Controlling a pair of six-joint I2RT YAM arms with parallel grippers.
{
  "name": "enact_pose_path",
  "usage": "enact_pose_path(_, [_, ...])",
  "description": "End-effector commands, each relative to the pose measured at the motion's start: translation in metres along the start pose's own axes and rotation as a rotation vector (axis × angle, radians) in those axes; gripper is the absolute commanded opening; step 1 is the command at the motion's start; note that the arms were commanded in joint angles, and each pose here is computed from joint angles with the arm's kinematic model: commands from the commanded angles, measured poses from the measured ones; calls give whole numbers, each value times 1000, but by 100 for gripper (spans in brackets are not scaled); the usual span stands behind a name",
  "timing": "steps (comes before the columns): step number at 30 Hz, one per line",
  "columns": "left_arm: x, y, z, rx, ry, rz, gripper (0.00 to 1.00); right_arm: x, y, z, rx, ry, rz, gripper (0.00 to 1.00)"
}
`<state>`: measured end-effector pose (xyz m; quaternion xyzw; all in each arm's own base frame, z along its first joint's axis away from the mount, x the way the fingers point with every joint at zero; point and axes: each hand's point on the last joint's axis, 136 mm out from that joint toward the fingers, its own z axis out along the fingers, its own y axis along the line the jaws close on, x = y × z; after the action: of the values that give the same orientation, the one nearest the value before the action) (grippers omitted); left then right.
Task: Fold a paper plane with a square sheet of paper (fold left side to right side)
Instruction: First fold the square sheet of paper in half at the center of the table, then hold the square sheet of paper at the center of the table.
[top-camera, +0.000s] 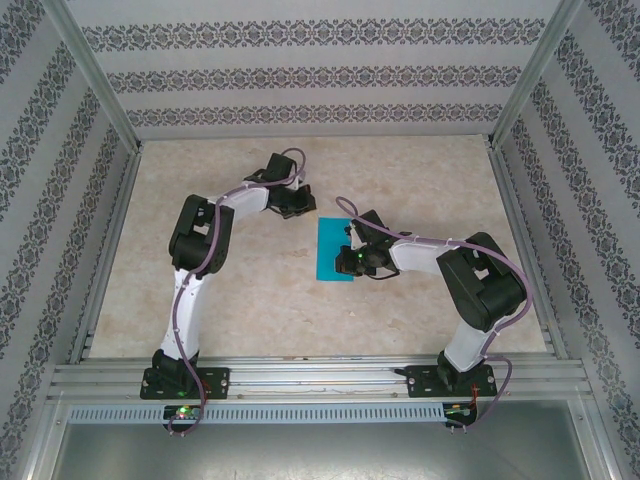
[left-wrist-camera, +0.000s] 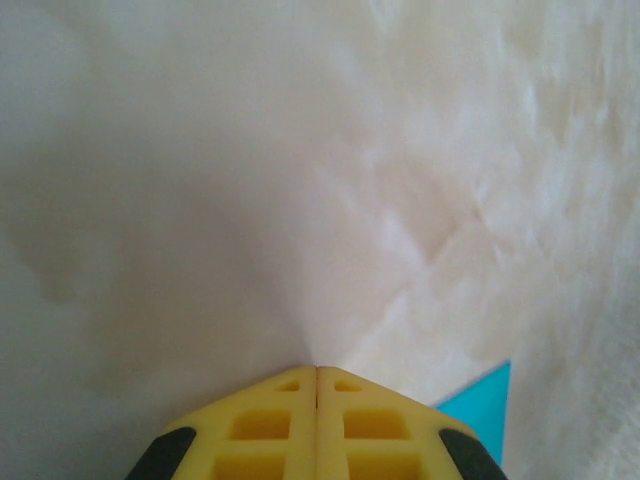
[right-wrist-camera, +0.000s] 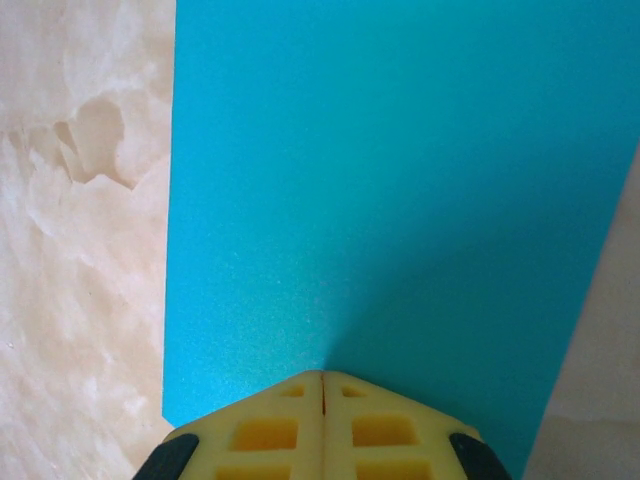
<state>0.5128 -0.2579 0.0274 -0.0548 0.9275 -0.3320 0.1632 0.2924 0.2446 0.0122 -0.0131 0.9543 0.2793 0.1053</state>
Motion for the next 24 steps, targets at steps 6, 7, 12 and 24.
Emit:
enact_pose_path(6, [-7,4,-38,-61,-64,51,2,66,-54,8,183,212,119,0])
enact_pose_path(7, [1,2,-42,-57,-61,53,2,65,-54,8,180,209,118,0])
enact_pose_path(12, [58,-18,-67,-12,-17,72,2,61,-49,10,159,194,117,0])
enact_pose_path(24, [129,-51,-36,76,132,60,2,60,-53,13,175,191,117,0])
